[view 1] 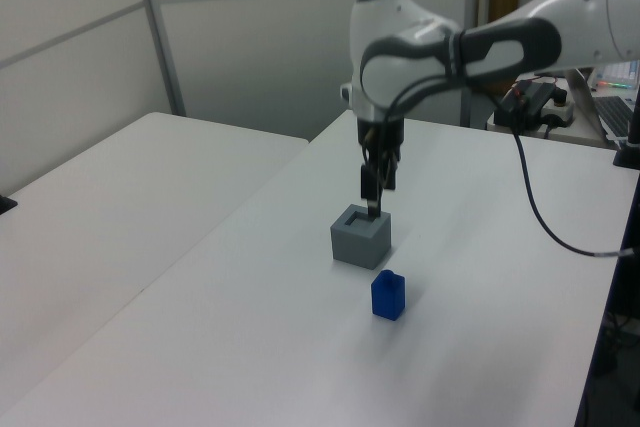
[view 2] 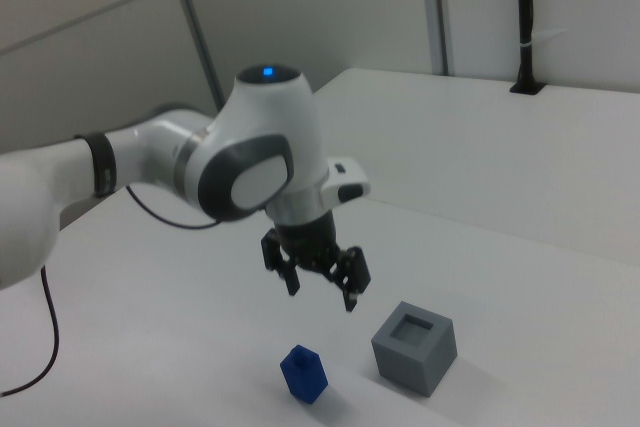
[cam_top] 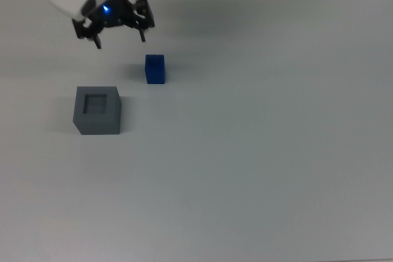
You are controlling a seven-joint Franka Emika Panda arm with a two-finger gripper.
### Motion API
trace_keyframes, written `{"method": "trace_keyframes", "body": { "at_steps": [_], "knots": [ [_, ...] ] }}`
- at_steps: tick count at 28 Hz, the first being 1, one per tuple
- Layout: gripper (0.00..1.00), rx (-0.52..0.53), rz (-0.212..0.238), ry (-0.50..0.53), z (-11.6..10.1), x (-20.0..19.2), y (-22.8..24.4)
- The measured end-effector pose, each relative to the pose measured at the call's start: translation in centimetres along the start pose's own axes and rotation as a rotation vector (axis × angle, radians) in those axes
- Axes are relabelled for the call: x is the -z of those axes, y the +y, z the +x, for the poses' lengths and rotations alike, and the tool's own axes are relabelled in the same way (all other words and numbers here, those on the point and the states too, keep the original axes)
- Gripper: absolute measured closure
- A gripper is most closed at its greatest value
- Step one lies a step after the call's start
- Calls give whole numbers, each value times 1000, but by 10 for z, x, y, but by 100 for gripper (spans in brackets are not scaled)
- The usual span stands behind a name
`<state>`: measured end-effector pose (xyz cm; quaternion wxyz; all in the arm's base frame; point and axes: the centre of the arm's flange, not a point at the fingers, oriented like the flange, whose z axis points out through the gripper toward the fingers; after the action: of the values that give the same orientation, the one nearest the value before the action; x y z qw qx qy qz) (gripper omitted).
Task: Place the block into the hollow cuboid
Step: 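Move the open gripper down past the grey hollow cube toward the blue block, then lower the gripper onto the blue block and close on it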
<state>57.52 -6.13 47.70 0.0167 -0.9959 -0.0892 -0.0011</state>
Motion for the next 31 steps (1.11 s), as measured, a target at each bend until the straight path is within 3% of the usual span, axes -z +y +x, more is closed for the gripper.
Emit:
{"method": "trace_keyframes", "body": {
  "at_steps": [6, 19, 31],
  "knots": [
    [0, 23, 14, -51, -7, -36, -18],
    [0, 40, 13, -133, -20, -73, -27],
    [0, 55, 3, -141, -11, -97, -39]
  ]
}}
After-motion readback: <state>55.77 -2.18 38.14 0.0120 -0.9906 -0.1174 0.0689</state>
